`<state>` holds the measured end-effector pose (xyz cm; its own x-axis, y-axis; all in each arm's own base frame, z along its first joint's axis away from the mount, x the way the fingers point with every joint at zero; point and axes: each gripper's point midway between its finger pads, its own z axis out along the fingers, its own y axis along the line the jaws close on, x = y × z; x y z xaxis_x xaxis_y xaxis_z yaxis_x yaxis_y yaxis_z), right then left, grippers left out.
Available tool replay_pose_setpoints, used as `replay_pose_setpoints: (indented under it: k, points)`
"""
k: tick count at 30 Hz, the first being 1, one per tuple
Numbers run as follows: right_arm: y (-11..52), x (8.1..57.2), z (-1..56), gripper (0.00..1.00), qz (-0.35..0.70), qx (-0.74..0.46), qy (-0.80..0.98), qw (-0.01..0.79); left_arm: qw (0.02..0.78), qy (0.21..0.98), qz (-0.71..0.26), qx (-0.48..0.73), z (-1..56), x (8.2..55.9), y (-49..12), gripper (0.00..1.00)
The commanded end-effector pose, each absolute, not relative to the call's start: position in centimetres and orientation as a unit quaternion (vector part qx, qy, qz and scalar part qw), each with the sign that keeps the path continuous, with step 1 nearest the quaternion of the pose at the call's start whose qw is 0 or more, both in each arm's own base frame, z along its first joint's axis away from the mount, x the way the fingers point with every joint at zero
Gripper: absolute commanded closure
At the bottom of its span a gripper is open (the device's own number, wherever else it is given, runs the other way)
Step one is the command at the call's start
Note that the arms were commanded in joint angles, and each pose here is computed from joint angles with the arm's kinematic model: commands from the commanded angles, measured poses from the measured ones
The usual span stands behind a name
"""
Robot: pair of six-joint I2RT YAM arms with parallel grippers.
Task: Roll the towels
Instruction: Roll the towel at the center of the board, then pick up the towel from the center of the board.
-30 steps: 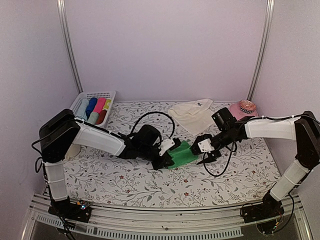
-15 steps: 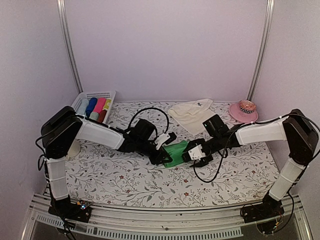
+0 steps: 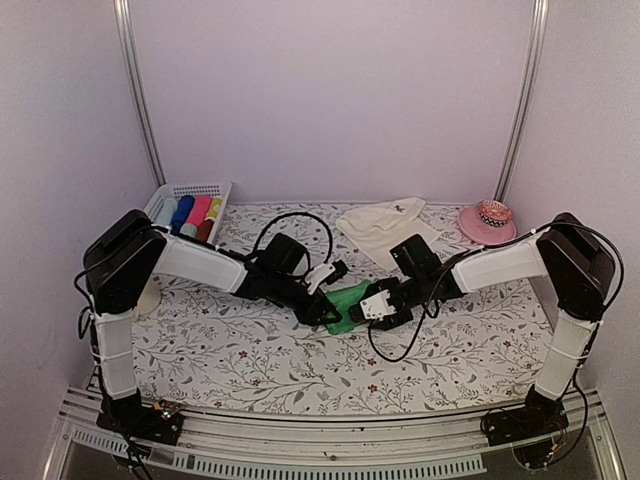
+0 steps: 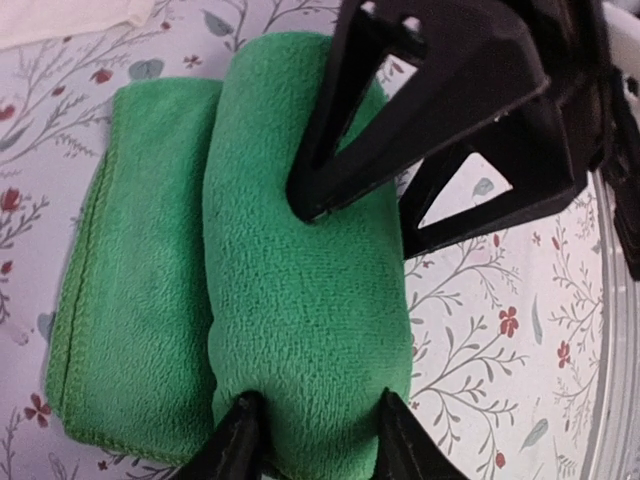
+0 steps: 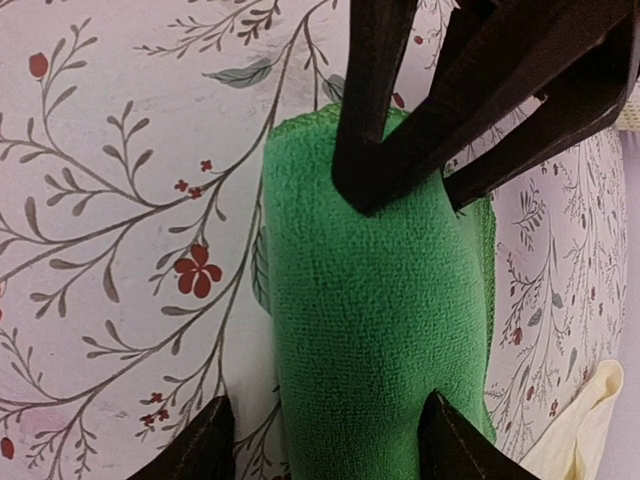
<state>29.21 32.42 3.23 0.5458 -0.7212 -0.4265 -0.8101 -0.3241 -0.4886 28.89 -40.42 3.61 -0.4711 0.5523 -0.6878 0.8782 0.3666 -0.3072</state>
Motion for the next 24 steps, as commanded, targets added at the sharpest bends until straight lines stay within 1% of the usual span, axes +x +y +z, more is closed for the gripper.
replay_pose_setpoints:
  k: [1,4,6,7,12,13,14,18,20,24]
  points:
    - [32.2,30.6,1.4,0.46,0.048,-0.791,0.525,0.310,0.174,0.846,-0.271,0.425,-1.0,28.4,-36.1,0.56]
    - [32.4,30.8,1.3,0.54,0.053,-0.786,0.535,0.304,0.196,0.844,-0.267,0.422,0.5,28.9,-36.0,0.46]
    - [32.3,30.7,1.0,0.60,0.056,-0.788,0.536,0.298,0.207,0.844,-0.263,0.419,1.2,29.1,-35.8,0.42]
    - [32.3,30.6,0.8,0.64,0.057,-0.789,0.538,0.292,0.222,0.841,-0.264,0.418,2.4,29.3,-35.8,0.40]
    - [31.8,29.5,-0.2,0.77,0.079,-0.801,0.540,0.248,0.269,0.838,-0.247,0.405,5.1,29.9,-34.9,0.34]
    - [31.8,29.2,-0.3,0.79,0.086,-0.803,0.539,0.240,0.281,0.836,-0.243,0.404,5.6,29.9,-34.7,0.30]
    - [31.9,28.9,-0.2,0.79,0.095,-0.805,0.538,0.231,0.293,0.833,-0.237,0.406,5.9,29.9,-34.5,0.28]
    - [32.0,27.4,0.1,0.80,0.133,-0.810,0.537,0.197,0.334,0.826,-0.209,0.403,6.7,29.9,-33.6,0.27]
    - [31.4,26.3,-0.2,0.80,0.151,-0.812,0.536,0.174,0.341,0.828,-0.204,0.397,6.8,30.1,-33.2,0.25]
    - [31.0,25.4,0.3,0.80,0.162,-0.826,0.517,0.154,0.345,0.838,-0.198,0.372,6.8,30.9,-33.1,0.24]
